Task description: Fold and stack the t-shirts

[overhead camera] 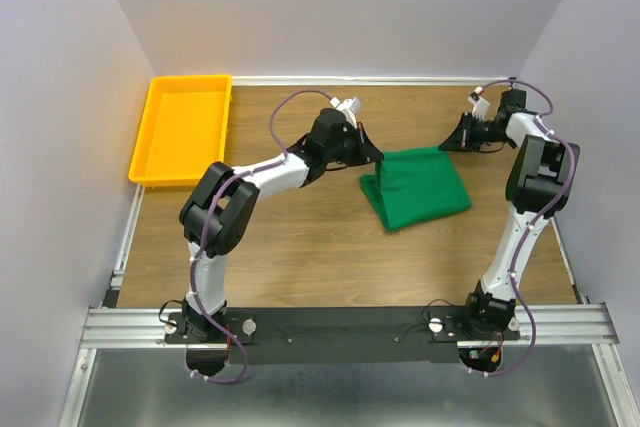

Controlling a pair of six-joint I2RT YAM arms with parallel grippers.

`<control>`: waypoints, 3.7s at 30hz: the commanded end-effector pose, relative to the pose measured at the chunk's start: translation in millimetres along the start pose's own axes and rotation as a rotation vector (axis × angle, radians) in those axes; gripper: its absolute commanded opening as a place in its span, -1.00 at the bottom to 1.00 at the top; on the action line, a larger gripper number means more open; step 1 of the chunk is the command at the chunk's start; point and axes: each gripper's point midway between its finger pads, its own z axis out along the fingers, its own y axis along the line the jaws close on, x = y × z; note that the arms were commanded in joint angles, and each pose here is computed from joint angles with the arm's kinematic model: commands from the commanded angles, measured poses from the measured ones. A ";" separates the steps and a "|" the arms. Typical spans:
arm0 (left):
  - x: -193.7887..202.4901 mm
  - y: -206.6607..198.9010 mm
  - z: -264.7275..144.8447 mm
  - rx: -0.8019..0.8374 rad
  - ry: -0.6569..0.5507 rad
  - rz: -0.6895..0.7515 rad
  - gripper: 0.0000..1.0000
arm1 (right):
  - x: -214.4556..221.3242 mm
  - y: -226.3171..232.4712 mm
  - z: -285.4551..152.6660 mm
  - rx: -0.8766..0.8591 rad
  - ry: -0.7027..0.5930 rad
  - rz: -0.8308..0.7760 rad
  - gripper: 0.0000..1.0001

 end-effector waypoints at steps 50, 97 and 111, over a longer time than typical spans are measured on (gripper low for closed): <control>119.9 65.7 -162.1 -0.174 -0.116 -0.552 -0.63 | 141.6 239.7 66.3 0.012 0.307 -1.088 0.50; 155.9 100.4 -65.7 -0.187 0.110 -0.578 -0.76 | 196.1 256.1 91.9 0.019 0.355 -0.982 -0.88; 134.7 89.3 -76.1 -0.150 0.056 -0.521 -0.58 | 220.2 237.8 101.7 0.007 0.439 -0.941 -0.86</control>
